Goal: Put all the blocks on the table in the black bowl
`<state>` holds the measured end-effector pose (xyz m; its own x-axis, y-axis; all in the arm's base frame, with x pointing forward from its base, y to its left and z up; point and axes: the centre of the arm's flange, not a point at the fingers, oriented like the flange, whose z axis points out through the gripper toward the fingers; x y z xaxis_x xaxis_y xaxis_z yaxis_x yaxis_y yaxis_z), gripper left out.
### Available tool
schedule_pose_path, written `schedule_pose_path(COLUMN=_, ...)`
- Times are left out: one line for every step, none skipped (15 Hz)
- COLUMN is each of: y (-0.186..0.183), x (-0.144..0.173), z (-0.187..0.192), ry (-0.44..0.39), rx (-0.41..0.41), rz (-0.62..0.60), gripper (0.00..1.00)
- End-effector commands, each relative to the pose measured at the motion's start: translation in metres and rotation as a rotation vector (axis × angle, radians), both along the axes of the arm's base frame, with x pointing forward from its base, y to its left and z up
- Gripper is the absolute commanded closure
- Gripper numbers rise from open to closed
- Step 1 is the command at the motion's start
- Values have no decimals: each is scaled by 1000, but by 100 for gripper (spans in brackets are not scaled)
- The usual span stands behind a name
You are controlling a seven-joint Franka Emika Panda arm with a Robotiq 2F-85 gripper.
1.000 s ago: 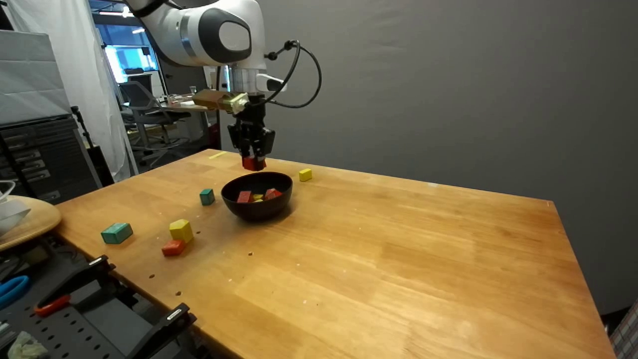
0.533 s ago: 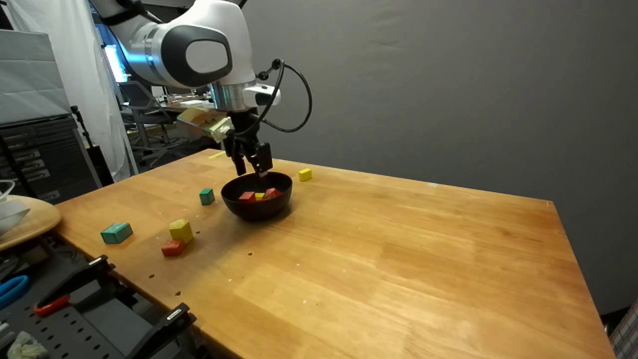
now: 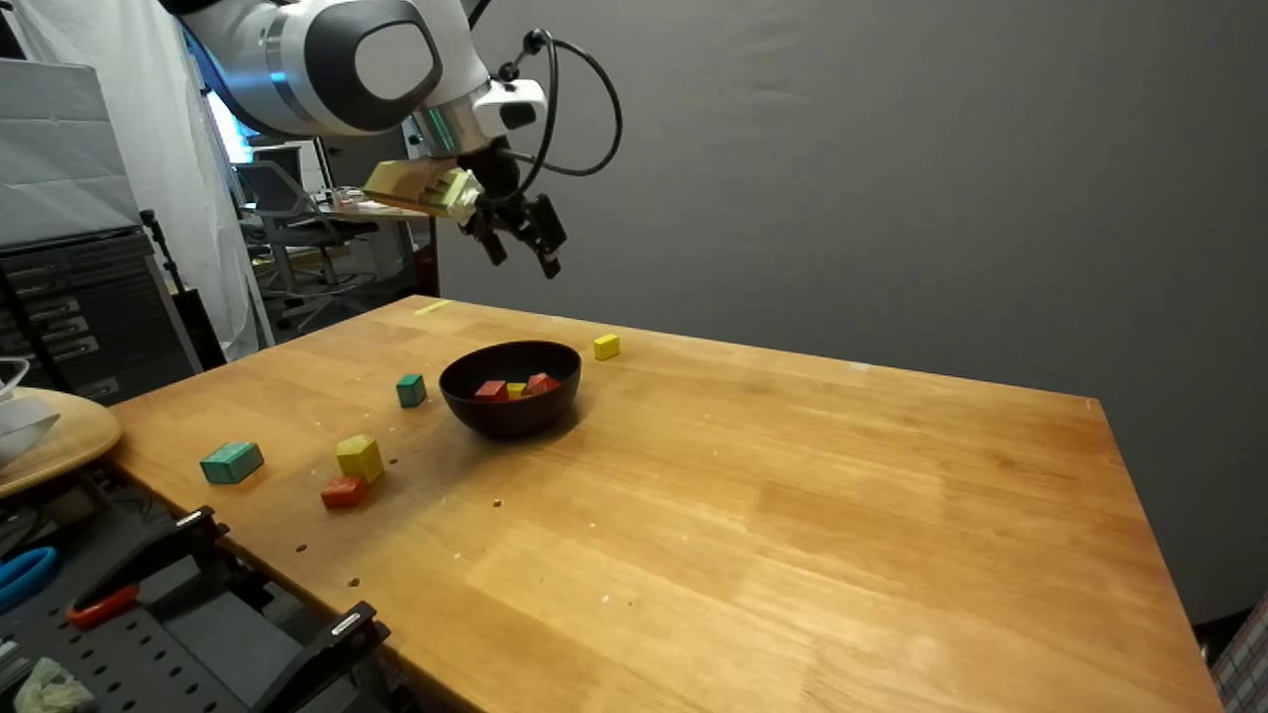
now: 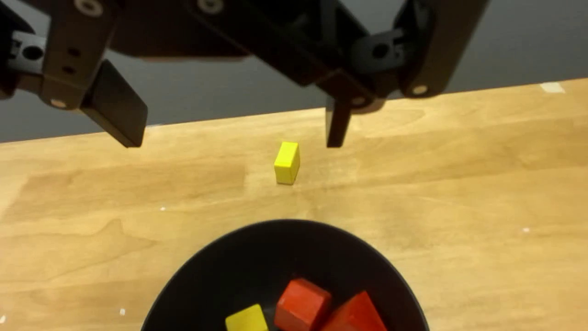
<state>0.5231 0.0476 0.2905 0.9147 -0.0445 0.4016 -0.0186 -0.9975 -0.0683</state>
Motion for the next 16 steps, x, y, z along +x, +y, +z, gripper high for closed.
schedule_pose_path(y=2, x=54, z=-15, ry=-27, rx=-8, rz=64, gripper=0)
schedule_pose_path(y=4, x=69, z=-24, ry=-17, rx=-17, rz=73, gripper=0)
schedule_pose_path(y=7, x=84, z=-33, ry=5, rx=-11, rz=83, gripper=0)
schedule_pose_path(y=11, x=99, z=-43, ry=21, rx=-16, rz=95, gripper=0)
schedule_pose_path(y=14, x=112, z=-52, ry=35, rx=-24, rz=100, gripper=0)
schedule_pose_path(y=15, x=125, z=-62, ry=59, rx=-35, rz=110, gripper=0)
schedule_pose_path(y=15, x=135, z=-71, ry=84, rx=-56, rz=121, gripper=0)
schedule_pose_path(y=13, x=90, z=-61, ry=68, rx=-27, rz=90, gripper=0)
schedule_pose_path(y=12, x=96, z=-69, ry=78, rx=-28, rz=91, gripper=0)
schedule_pose_path(y=12, x=95, z=-74, ry=85, rx=-28, rz=91, gripper=0)
schedule_pose_path(y=13, x=98, z=-77, ry=96, rx=-16, rz=93, gripper=0)
schedule_pose_path(y=14, x=103, z=-81, ry=105, rx=-14, rz=96, gripper=0)
schedule_pose_path(y=15, x=108, z=-85, ry=116, rx=-17, rz=92, gripper=0)
schedule_pose_path(y=15, x=114, z=-91, ry=123, rx=-21, rz=89, gripper=0)
schedule_pose_path(y=15, x=119, z=-96, ry=132, rx=-23, rz=88, gripper=0)
schedule_pose_path(y=14, x=127, z=-101, ry=138, rx=-32, rz=82, gripper=0)
